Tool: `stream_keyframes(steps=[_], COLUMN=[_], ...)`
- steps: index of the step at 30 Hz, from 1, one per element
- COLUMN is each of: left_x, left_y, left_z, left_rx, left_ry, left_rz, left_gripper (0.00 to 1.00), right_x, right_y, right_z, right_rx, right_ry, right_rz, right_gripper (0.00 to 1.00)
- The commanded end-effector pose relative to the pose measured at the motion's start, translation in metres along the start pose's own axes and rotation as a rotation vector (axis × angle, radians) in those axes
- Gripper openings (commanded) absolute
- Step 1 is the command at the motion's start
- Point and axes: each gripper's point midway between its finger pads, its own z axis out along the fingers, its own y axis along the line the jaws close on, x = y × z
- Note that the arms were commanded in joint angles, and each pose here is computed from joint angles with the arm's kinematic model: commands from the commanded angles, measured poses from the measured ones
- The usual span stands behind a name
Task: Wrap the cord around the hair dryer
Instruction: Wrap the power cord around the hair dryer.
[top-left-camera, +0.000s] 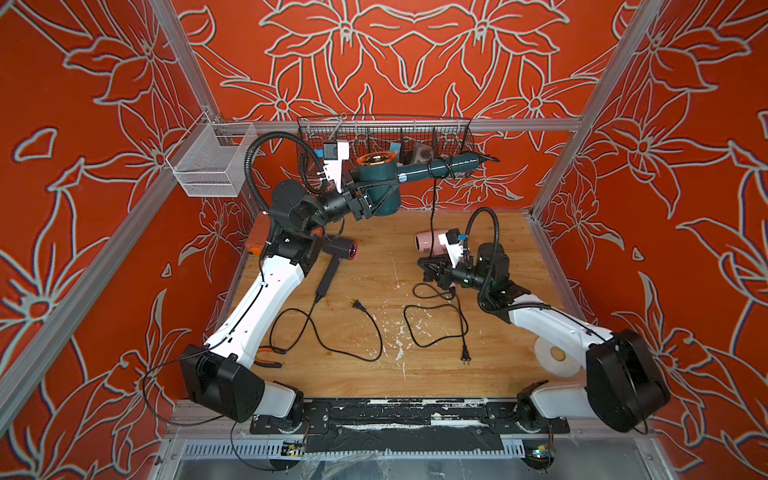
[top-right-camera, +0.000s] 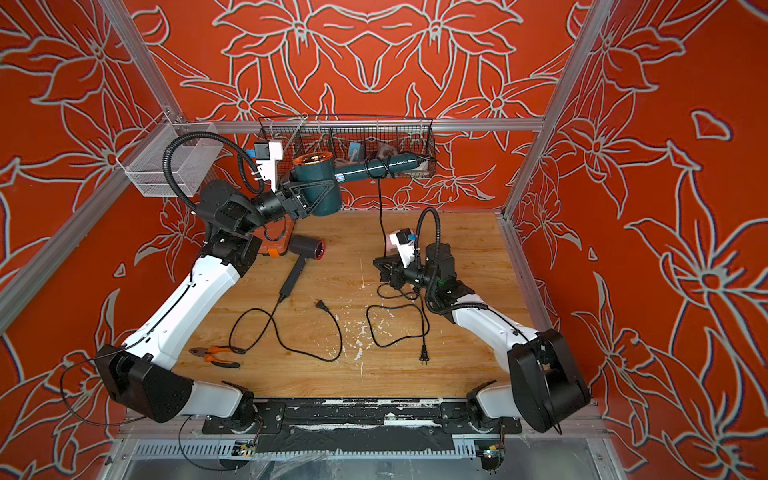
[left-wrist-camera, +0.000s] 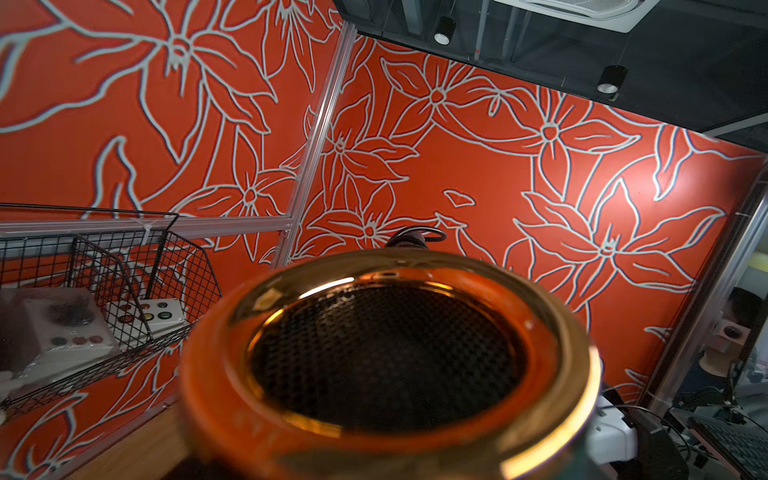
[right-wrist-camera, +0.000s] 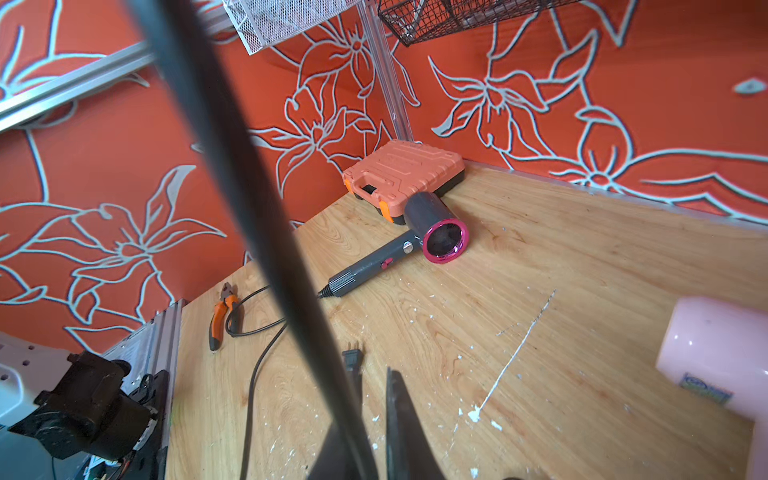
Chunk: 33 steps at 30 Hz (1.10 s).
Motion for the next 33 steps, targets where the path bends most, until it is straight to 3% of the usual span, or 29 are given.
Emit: stream_keyframes(steps=[1,6,12,19,26,33], left_x=[-0.032,-0.016,0.028,0.090,0.162,0.214], left_y=[-0.006,0.022,0.063,0.096,0.090,0.055], left_z=[-0.004,-0.002,-0.005,-0.007,-0.001,-0.003], left_rx=[-0.023,-0.121,-0.248,-0.297,-0.245,-0.126], left_ry=[-0.124,-0.081,0.075,0.235,0.414,0.513], left_rz=[0.102,0.125,0.169,0.105,0.048,-0.028], left_gripper=[0.00,0.00,0.00,0.00,0.00,0.00], right_x=[0.019,0.042,0.051,0.024,-0.037,-0.078], right_y=[0.006,0.029,0.070,0.118,0.124,0.105], right_z=[-0.003,-0.013,-0.044,-0.078,-0.097,-0.102], right_rx=[0.072,0.119,0.142,0.126,0.174,0.289], right_ry=[0.067,0.221,0.435,0.595,0.649,0.673], right_rz=[-0.007,-0.069,-0.145,-0.277,-0.465,-0.663], right_gripper=[0.00,0.00,0.00,0.00,0.00,0.00])
